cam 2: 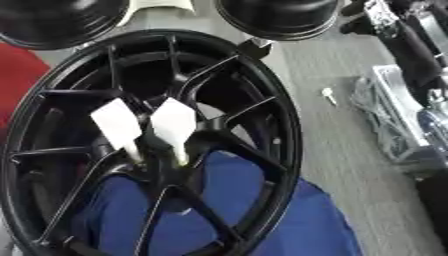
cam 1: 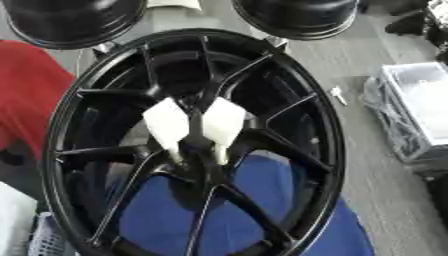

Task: Pull the pin out of the wheel hub.

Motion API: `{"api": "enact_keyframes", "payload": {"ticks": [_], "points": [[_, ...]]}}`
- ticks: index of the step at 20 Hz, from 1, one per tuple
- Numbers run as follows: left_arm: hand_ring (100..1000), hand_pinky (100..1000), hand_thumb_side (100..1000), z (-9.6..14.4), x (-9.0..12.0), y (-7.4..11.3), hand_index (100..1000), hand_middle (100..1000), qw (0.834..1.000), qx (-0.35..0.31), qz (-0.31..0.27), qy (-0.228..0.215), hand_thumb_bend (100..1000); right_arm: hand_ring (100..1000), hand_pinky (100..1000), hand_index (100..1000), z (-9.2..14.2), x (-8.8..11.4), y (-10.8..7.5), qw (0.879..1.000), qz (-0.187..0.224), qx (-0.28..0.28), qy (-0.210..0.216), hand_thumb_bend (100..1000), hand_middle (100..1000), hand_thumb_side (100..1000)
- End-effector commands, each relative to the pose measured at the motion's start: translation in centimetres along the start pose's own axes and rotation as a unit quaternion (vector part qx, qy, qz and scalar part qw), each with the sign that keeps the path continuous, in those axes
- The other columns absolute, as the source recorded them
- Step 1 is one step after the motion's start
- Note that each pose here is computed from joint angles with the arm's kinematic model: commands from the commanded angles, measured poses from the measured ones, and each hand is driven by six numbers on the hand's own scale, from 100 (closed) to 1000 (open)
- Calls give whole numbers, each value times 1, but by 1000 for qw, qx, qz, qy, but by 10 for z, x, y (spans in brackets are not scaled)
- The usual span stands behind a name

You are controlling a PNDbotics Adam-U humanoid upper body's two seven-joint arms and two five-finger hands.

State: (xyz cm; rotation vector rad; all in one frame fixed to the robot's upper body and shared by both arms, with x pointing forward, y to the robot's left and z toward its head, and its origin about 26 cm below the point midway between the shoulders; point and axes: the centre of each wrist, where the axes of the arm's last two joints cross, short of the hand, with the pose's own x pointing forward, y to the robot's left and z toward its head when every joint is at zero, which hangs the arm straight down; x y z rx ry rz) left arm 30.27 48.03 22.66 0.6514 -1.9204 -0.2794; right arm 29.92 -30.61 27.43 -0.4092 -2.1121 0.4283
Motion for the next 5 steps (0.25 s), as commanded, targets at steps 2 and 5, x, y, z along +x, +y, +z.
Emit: {"api": "enact_keyframes", "payload": {"ticks": [2,5], "points": [[707,818,607,-5,51,-28,742,646,992,56,98,-61,327,685,838,793,-4,13,-6,1000,6,-6,-26,100,680,788],[700,815,599,2,75,-53,738,637,986,61,129,-83,329,685,838,793,-5,14,-5,1000,4,-6,-28,100,680,788]]}}
